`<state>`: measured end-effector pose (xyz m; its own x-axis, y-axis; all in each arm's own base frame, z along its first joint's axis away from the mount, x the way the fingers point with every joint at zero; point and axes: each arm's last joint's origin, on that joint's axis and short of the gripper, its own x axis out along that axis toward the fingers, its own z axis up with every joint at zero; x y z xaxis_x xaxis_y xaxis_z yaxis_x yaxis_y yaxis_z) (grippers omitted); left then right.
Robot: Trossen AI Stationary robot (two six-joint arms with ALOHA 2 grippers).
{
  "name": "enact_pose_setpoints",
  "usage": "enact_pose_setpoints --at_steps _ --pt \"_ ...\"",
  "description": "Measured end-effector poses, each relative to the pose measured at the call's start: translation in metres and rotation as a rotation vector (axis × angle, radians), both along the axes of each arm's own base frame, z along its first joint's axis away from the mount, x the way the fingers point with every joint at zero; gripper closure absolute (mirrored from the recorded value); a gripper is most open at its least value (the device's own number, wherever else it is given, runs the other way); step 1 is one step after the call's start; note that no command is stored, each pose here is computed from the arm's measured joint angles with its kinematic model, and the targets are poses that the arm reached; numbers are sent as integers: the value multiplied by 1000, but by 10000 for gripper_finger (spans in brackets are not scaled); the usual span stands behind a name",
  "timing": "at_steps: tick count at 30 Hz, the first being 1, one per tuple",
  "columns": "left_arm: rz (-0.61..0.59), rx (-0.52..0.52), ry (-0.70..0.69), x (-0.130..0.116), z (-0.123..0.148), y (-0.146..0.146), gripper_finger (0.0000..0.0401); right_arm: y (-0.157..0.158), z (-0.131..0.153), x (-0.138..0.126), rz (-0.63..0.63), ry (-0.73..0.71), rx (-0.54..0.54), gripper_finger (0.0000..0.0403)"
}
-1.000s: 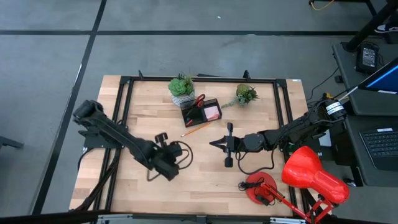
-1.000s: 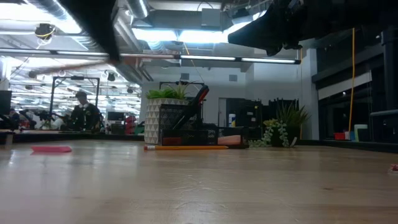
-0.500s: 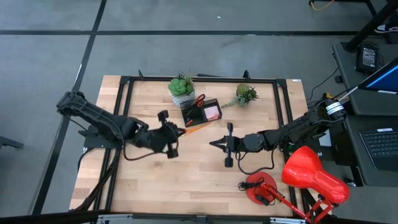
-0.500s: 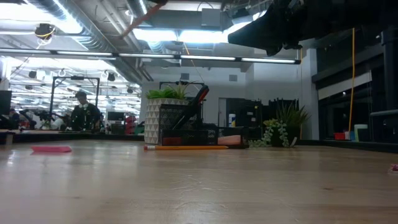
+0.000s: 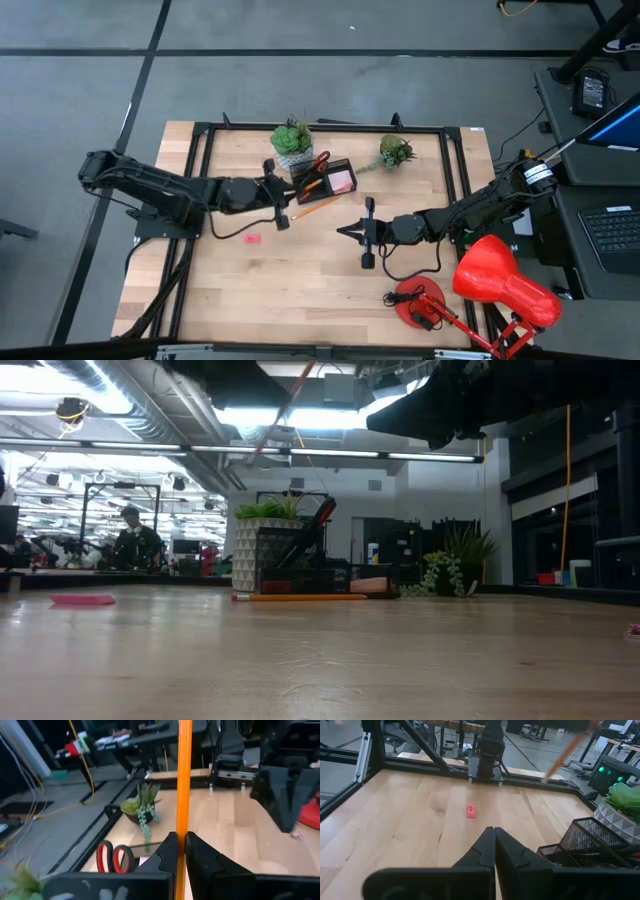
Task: Pick and place office supplies into organizer
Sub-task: Put the bottom orange pencil into the black desk organizer
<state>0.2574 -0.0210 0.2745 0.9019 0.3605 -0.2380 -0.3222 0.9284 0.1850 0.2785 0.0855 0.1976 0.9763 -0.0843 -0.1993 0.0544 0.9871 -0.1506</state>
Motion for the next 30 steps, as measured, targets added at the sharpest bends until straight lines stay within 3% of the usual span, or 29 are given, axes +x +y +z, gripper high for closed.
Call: enact_pose_setpoints --at_steps 14,24,30 --pt "-33 22 -266 -21 -43 63 383 -15 0 4 -43 2 -51 398" --pt "2 5 -289 -24 -49 96 383 -34 5 9 -108 -36 -68 398" --pt "2 -12 -269 -17 -66 113 383 -36 7 10 -109 -55 -97 398"
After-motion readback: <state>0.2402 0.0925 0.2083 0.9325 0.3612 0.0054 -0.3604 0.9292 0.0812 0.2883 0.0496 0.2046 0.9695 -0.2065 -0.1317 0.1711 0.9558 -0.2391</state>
